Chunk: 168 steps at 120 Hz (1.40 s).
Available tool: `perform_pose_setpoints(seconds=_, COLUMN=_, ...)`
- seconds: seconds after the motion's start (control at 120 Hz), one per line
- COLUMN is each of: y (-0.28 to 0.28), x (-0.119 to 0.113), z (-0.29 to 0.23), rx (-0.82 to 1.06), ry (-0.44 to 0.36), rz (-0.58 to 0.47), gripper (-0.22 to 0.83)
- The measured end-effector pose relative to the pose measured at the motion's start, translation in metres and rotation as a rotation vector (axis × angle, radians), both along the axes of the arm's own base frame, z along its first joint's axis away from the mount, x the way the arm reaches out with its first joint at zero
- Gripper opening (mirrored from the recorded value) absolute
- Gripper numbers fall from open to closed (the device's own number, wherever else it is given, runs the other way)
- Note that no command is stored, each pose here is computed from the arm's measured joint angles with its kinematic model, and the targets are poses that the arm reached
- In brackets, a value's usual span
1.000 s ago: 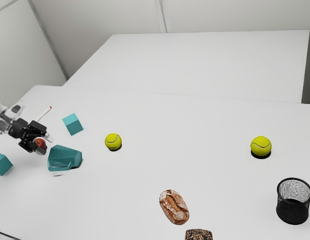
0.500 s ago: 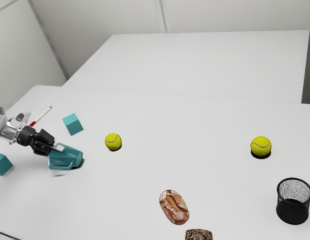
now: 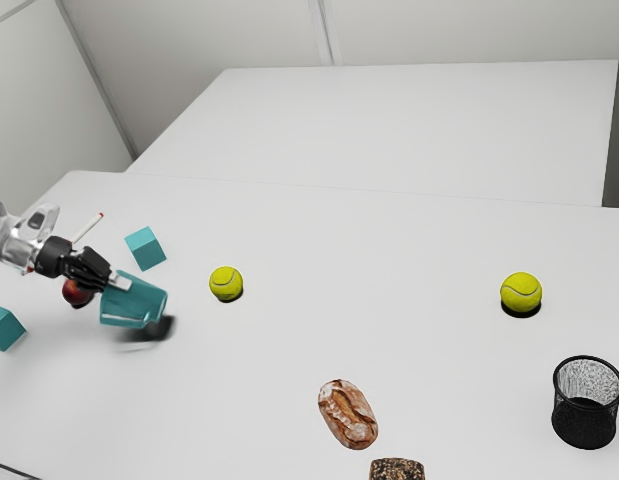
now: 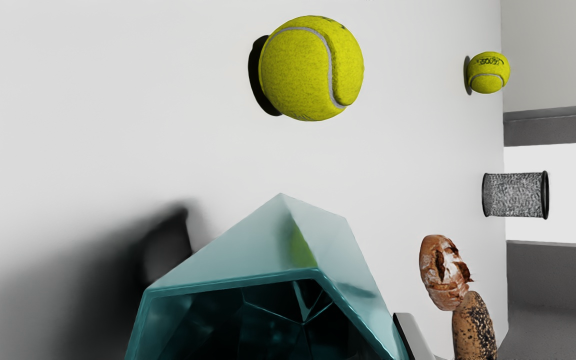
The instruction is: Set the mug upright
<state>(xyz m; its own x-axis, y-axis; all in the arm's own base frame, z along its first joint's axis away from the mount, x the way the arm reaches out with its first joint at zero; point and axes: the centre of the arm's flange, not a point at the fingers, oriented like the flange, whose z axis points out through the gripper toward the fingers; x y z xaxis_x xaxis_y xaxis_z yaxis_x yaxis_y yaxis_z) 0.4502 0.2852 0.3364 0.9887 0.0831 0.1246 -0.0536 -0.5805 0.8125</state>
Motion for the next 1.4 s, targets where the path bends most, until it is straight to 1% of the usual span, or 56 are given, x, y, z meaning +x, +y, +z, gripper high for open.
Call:
perform_pose_setpoints(seconds=0.1, y=-0.025, x=0.014, z=0.032, rx=0.096, ry=-0.021, rz=-0.079, gripper=-0.16)
perform_pose_setpoints(seconds=0.183, y=-0.046, x=0.027, z=0.048, rx=0.212, ry=-0.009, rz=-0.151, gripper=-0.16)
perform_pose_setpoints(seconds=0.4, y=-0.110, x=0.064, z=0.066, rx=0.567, ry=0.047, rz=-0.336, gripper=-0.16)
perform_pose_setpoints(seconds=0.517, y=-0.143, x=0.078, z=0.071, rx=0.726, ry=0.058, rz=-0.383, gripper=-0.16)
perform_pose_setpoints(seconds=0.575, y=-0.157, x=0.079, z=0.067, rx=0.779, ry=0.070, rz=-0.389, gripper=-0.16)
perform_pose_setpoints(seconds=0.733, y=-0.180, x=0.070, z=0.050, rx=0.902, ry=0.103, rz=-0.369, gripper=-0.16)
perform_pose_setpoints(seconds=0.875, y=-0.194, x=0.066, z=0.037, rx=1.000, ry=0.109, rz=-0.339, gripper=-0.16)
perform_pose_setpoints(seconds=1.158, y=-0.215, x=0.063, z=0.012, rx=1.056, ry=0.119, rz=-0.227, gripper=-0.16)
perform_pose_setpoints(seconds=1.2, y=-0.215, x=0.064, z=0.012, rx=1.056, ry=0.122, rz=-0.205, gripper=-0.13)
perform_pose_setpoints(seconds=1.225, y=-0.214, x=0.064, z=0.012, rx=1.055, ry=0.125, rz=-0.192, gripper=-0.09)
perform_pose_setpoints(seconds=1.342, y=-0.207, x=0.064, z=0.012, rx=1.048, ry=0.142, rz=-0.129, gripper=0.17)
perform_pose_setpoints(seconds=1.4, y=-0.201, x=0.064, z=0.013, rx=1.045, ry=0.152, rz=-0.098, gripper=0.28)
